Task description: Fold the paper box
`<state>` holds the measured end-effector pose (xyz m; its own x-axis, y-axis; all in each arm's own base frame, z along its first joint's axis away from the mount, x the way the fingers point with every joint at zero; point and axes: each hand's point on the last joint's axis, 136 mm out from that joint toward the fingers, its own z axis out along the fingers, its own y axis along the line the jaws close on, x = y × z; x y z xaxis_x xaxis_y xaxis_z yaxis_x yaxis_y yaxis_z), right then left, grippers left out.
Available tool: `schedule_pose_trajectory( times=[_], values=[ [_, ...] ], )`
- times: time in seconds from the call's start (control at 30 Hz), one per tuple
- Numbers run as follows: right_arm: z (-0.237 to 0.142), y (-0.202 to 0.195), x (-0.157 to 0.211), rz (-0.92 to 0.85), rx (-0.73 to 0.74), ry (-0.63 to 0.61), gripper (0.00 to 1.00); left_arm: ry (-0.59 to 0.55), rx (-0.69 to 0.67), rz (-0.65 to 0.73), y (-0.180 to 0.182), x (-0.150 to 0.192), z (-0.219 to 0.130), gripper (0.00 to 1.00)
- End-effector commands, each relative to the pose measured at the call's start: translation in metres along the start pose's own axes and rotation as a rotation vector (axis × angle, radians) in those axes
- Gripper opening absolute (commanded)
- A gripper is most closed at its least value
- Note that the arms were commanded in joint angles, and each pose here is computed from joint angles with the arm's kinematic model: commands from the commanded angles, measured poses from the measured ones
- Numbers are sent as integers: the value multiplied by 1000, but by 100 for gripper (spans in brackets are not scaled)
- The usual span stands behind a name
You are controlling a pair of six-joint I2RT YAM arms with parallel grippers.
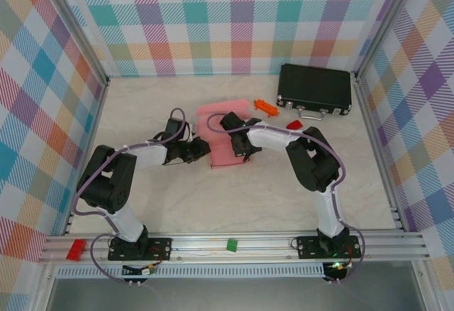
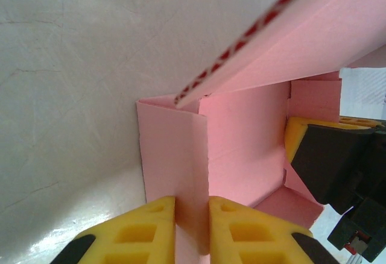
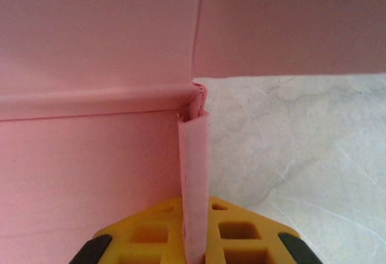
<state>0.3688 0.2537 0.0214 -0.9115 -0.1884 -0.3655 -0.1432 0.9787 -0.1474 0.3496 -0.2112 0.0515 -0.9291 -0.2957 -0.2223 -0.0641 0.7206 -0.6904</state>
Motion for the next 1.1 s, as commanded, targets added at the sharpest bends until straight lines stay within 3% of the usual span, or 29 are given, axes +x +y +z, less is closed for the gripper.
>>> schedule_pose_trajectory(
  times=[0.0,0.47,1.07],
  values=[
    [17,-17,34,-25,77,121,13,53,-62,-27,17,18,8,18],
    [-13,-4,12,58,-40,45,28,60,-61,-25,16,18,8,18],
    [-31,-3,1,101,-79,6,36,66,-66,-20,17,18,9,18]
  ],
)
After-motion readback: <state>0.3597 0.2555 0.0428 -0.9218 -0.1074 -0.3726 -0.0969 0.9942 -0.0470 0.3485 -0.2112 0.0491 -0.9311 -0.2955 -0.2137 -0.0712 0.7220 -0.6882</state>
